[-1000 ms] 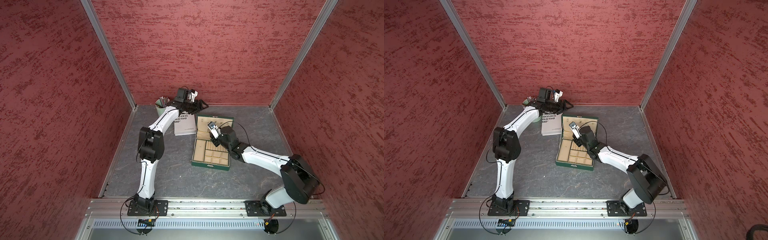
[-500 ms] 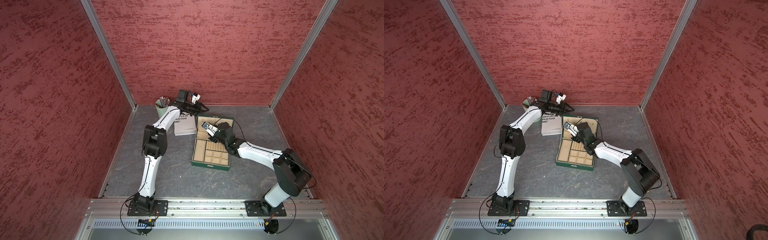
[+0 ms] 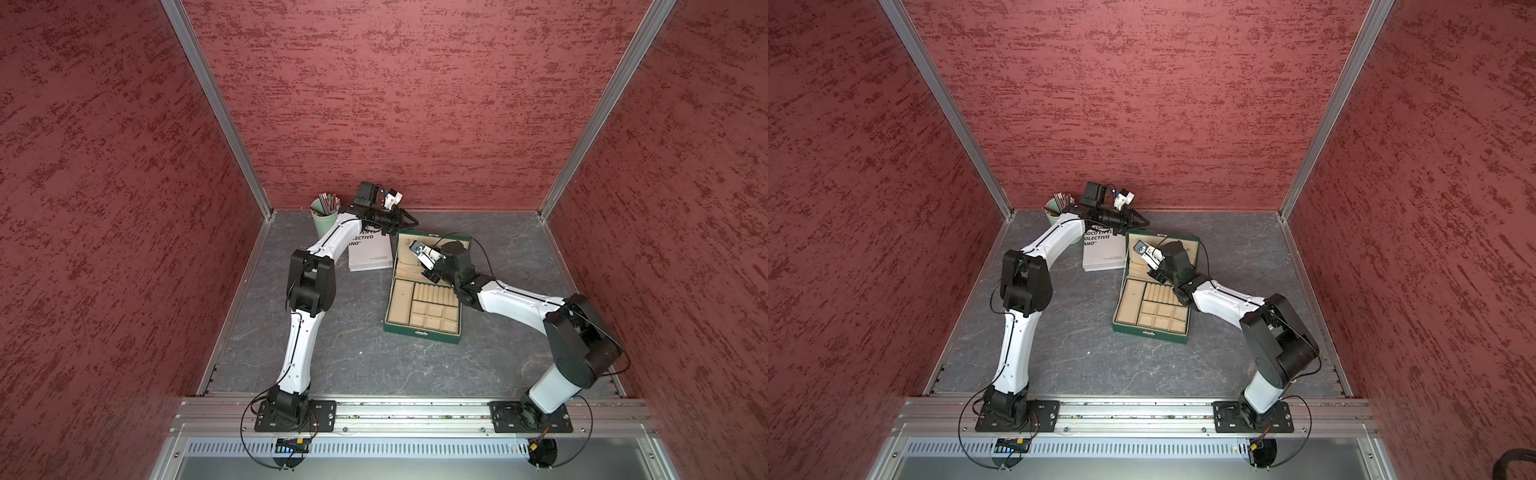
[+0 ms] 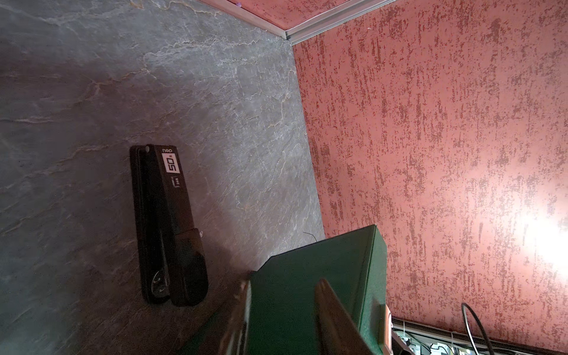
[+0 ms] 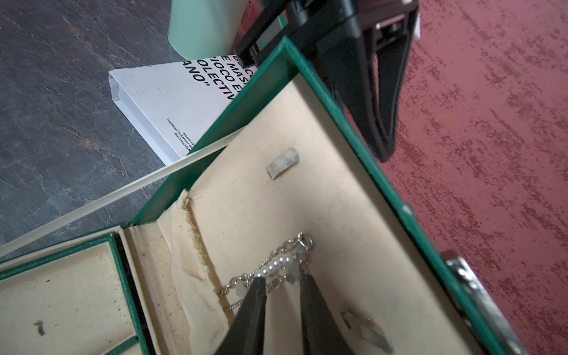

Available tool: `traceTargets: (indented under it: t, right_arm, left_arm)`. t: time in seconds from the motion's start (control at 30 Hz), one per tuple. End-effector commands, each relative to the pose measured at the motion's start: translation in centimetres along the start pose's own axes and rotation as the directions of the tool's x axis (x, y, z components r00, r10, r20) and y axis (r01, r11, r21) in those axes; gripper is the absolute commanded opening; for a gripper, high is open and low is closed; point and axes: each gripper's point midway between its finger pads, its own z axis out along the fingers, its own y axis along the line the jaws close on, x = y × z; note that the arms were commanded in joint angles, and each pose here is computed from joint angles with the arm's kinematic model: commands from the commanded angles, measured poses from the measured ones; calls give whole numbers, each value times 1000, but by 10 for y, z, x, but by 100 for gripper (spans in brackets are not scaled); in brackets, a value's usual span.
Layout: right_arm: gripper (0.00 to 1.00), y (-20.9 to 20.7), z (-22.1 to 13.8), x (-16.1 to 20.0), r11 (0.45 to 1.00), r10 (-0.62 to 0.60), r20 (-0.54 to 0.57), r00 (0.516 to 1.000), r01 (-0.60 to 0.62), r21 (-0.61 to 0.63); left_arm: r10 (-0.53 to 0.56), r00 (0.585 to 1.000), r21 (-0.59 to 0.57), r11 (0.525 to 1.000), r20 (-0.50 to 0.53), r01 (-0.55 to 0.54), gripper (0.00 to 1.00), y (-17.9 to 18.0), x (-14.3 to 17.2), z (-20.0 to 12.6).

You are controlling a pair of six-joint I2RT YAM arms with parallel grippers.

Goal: Put jewelry chain into jewelry box
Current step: Close the fastener on the jewelry box.

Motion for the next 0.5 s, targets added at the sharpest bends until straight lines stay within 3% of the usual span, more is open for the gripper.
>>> traceTargets:
  t: [0.0, 0.47]
  right_arm:
    - [19, -16, 0, -21, 999, 30, 65, 997, -33, 40]
    - [8, -38, -3, -26, 987, 37, 82, 996, -49, 152]
  left_arm:
    - [-16, 999, 10, 1000, -43, 17, 35, 4, 14, 12]
    - [-12, 999, 20, 1000, -50, 13, 31, -1, 18, 10]
